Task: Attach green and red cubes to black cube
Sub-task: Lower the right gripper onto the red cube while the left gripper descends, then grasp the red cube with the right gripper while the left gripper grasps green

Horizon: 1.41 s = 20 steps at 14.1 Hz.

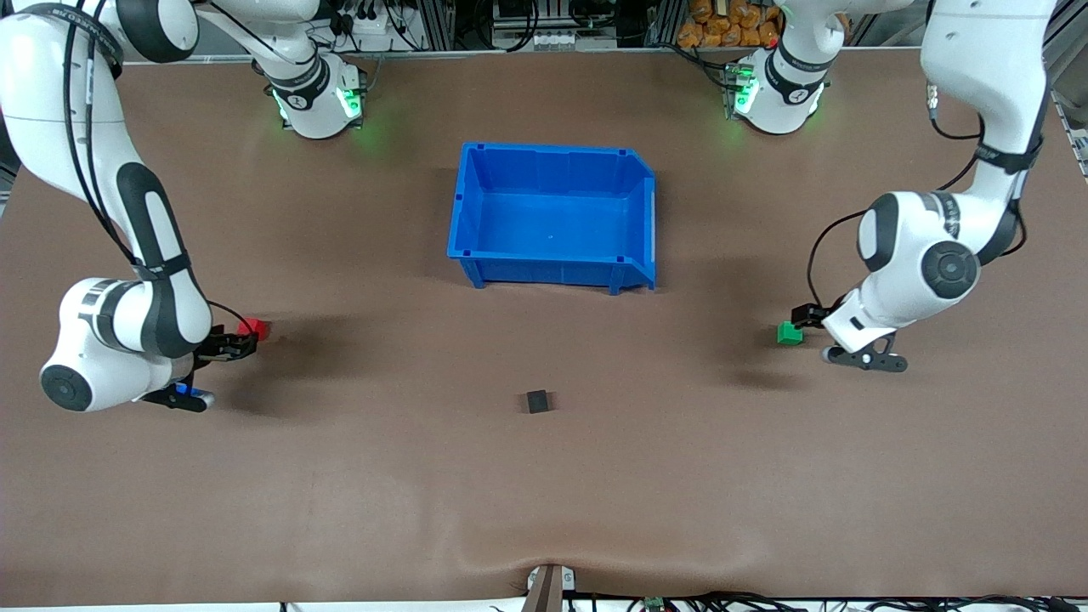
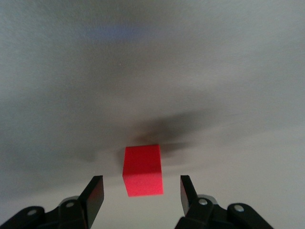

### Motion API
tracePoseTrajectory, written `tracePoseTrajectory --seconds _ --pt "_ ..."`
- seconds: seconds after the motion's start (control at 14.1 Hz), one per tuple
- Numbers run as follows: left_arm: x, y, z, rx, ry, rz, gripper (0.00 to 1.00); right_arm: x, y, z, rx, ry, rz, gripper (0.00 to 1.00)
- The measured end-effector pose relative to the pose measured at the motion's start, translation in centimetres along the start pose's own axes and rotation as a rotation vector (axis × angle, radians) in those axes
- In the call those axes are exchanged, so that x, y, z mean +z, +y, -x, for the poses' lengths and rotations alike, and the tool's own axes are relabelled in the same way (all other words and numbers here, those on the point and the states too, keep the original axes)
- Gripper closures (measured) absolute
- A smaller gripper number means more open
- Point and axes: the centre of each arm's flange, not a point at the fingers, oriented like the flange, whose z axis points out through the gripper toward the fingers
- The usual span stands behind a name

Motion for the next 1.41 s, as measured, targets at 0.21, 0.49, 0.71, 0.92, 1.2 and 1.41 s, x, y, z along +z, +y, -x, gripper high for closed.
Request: tracePoseTrajectory --seconds 0.21,0.49,0.71,0.92,1.2,1.41 --pt "1.8 2.7 -0.2 -0.007 -0.013 0.001 0.00 1.9 0.3 -0.3 0.003 -0.015 0.001 0.40" --pt "3.4 3.3 -0.3 -0.006 -0.013 0.001 0.00 1.2 -0.5 -0.1 0.107 -0.043 -0.086 0.60" --pt "4.7 3.3 -0.4 -0.006 -0.023 0.002 0.00 -3.9 -4.4 1.6 0.340 -0.158 -0.200 0.60" --pt "5.3 3.3 -0.4 0.003 -0.027 -0.001 0.00 -8.5 -12.9 3.9 0.612 -0.240 -0.301 0.60" --pt "5.2 3.3 -0.6 0.007 -0.022 -0.004 0.38 -10.0 -22.5 4.4 0.926 -0.212 -0.454 0.60" --pt "4.4 3.1 -1.4 -0.054 0.000 -0.005 0.60 -10.5 -27.5 3.5 1.119 -0.092 -0.625 0.60"
